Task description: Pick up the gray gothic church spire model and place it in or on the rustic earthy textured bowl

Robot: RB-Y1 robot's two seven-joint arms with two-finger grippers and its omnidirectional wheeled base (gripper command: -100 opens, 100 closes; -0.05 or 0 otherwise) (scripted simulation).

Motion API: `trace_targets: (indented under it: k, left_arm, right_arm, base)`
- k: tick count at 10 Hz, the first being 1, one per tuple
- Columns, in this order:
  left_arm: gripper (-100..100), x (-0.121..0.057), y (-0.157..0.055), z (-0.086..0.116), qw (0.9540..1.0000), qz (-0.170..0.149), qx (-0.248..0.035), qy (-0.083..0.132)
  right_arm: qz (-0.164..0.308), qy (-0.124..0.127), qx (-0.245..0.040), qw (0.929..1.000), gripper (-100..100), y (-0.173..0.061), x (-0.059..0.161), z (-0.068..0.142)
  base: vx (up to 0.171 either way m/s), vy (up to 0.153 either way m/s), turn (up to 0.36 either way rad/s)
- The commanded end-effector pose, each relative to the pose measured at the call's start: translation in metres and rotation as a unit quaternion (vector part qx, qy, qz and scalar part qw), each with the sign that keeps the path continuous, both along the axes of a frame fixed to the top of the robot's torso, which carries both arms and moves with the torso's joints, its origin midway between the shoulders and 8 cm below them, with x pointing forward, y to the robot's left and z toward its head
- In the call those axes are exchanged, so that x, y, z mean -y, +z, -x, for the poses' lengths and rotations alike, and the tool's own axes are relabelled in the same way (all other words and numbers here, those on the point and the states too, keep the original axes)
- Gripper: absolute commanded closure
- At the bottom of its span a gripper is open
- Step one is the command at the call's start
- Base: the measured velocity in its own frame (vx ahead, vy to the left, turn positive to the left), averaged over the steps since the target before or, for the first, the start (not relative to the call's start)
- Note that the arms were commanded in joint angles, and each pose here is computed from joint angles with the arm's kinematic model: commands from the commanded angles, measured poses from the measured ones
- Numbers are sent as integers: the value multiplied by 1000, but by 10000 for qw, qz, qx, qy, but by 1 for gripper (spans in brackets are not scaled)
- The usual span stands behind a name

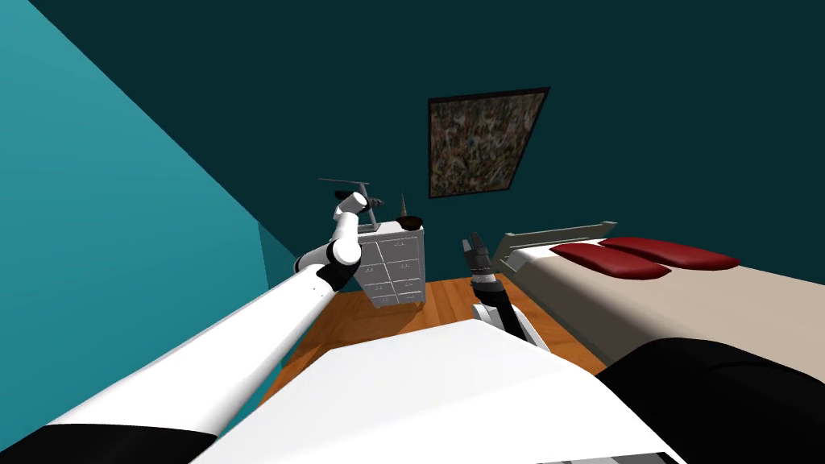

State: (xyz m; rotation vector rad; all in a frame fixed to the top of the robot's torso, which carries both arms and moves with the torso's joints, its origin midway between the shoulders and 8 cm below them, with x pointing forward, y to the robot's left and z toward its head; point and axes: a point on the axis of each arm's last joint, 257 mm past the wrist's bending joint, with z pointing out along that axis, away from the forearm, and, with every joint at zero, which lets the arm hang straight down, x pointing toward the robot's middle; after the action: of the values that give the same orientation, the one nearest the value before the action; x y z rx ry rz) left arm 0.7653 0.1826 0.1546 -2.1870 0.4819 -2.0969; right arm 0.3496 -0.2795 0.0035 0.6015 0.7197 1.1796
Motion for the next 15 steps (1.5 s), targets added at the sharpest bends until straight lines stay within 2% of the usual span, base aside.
trace_targets:
  k: [1, 2, 3, 4, 5, 7, 10, 12, 13, 14, 15]
  left_arm:
    - [-100, -4, 9, 4, 9999, 13, 88, 48]
    - [-100, -4, 10, 4, 9999, 14, 100, 52]
    - [-100, -17, 43, 8, 9991, 110, 372, 148]
    - [-100, -21, 52, 9, 9988, 134, 435, 172]
    - [-100, -6, 12, 3, 9999, 9, 100, 65]
    - [-100, 5, -14, 1, 9999, -51, -131, -23]
    - [-100, 27, -64, 2, 9980, -138, -578, -192]
    - [-100, 27, -64, 2, 9980, -138, -578, -192]
    - [-100, 34, -82, 3, 9968, -172, -736, -244]
    - [-100, 30, -73, 1, 9974, -156, -664, -220]
    - [0, 30, -74, 1, 9973, -159, -679, -227]
  right_arm:
    - [0, 0, 0, 10000, 0, 0, 0, 0]
    - [0, 0, 0, 10000, 0, 0, 0, 0]
    - [-1, 0, 0, 10000, 0, 0, 0, 0]
    - [0, 0, 0, 10000, 0, 0, 0, 0]
    - [1, 0, 0, 10000, 0, 0, 0, 0]
    - [-3, 1, 0, 10000, 0, 0, 0, 0]
    - [-4, 1, 1, 10000, 0, 0, 0, 0]
    - [-2, 1, 1, 10000, 0, 0, 0, 0]
    - [-1, 0, 1, 10000, 0, 0, 0, 0]
    - [-2, 0, 0, 10000, 0, 0, 0, 0]
    - [-1, 0, 0, 10000, 0, 0, 0, 0]
  base:
    - [-28, 78, 47]
    - [-7, 29, -2]
    - [-39, 121, 169]
    - [-75, 178, 154]
    - [-39, 27, -125]
    - [43, -173, -168]
    - [141, -230, -132]
    - [75, -71, -35]
    - [135, -54, -131]
    - [80, -34, -28]
    - [11, -6, 7]
